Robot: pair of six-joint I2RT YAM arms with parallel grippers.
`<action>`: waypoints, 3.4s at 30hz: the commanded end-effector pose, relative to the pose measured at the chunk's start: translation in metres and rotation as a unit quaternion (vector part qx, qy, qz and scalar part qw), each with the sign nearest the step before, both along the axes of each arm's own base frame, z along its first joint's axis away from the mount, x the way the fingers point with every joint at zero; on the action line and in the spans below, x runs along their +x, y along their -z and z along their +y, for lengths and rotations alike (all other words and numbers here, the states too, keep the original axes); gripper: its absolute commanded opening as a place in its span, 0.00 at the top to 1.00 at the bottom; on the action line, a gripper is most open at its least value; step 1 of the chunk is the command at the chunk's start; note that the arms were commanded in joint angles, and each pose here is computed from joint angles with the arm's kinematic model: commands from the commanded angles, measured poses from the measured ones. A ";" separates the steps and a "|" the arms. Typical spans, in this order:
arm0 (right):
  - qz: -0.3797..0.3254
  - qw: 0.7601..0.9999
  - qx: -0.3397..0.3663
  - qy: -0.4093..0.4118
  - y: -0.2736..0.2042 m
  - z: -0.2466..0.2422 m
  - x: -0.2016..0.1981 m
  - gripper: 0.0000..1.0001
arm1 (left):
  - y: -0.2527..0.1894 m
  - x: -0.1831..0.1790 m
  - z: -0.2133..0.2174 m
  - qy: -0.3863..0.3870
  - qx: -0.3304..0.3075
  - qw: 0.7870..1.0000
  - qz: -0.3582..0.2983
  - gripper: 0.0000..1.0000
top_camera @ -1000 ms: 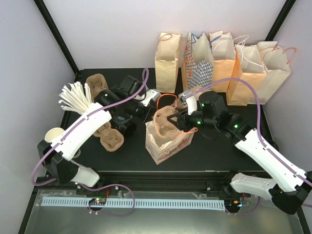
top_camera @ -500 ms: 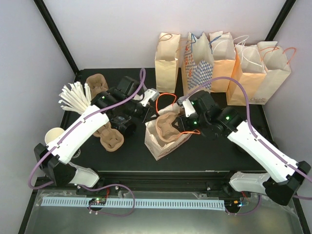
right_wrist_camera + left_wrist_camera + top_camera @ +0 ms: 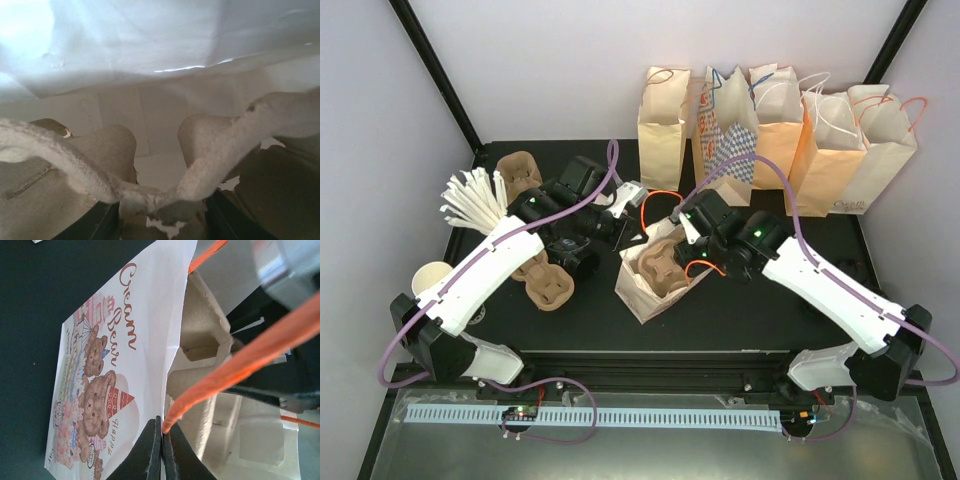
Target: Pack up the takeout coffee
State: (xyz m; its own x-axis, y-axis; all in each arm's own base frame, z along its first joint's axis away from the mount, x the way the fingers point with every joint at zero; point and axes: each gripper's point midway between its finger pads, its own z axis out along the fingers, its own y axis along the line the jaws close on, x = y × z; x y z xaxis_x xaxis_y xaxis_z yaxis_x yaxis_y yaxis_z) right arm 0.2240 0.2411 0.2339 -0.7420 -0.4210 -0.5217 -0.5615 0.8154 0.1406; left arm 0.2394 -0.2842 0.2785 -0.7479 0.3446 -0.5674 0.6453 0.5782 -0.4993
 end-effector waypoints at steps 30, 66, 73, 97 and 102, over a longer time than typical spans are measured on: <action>0.101 0.984 -0.134 -0.062 0.098 0.023 -0.018 0.66 | -0.003 0.026 0.011 -0.077 0.022 0.996 -0.038 0.98; 0.154 0.976 -0.141 -0.054 0.096 0.045 -0.011 0.64 | -0.086 -0.085 -0.016 0.020 -0.133 0.979 -0.151 0.42; 0.159 0.976 -0.136 -0.055 0.094 0.045 -0.015 0.64 | -0.065 -0.078 -0.043 0.017 -0.109 0.978 -0.177 0.45; 0.175 0.972 -0.144 -0.063 0.101 0.053 -0.012 0.64 | -0.047 -0.152 -0.096 0.204 -0.159 0.959 -0.116 0.98; 0.177 0.971 -0.147 -0.066 0.097 0.054 -0.012 0.64 | -0.037 -0.163 -0.100 0.232 -0.141 0.957 -0.106 0.98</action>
State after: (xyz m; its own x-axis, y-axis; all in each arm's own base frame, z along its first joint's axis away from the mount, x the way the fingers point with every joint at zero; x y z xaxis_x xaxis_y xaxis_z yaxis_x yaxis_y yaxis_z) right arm 0.2073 0.2873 0.1331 -0.7870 -0.6120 -0.0786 -0.6170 0.7794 0.1090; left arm 0.1024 -0.3754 0.3078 -0.4560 0.3829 -0.8034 0.8900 0.1978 -0.4109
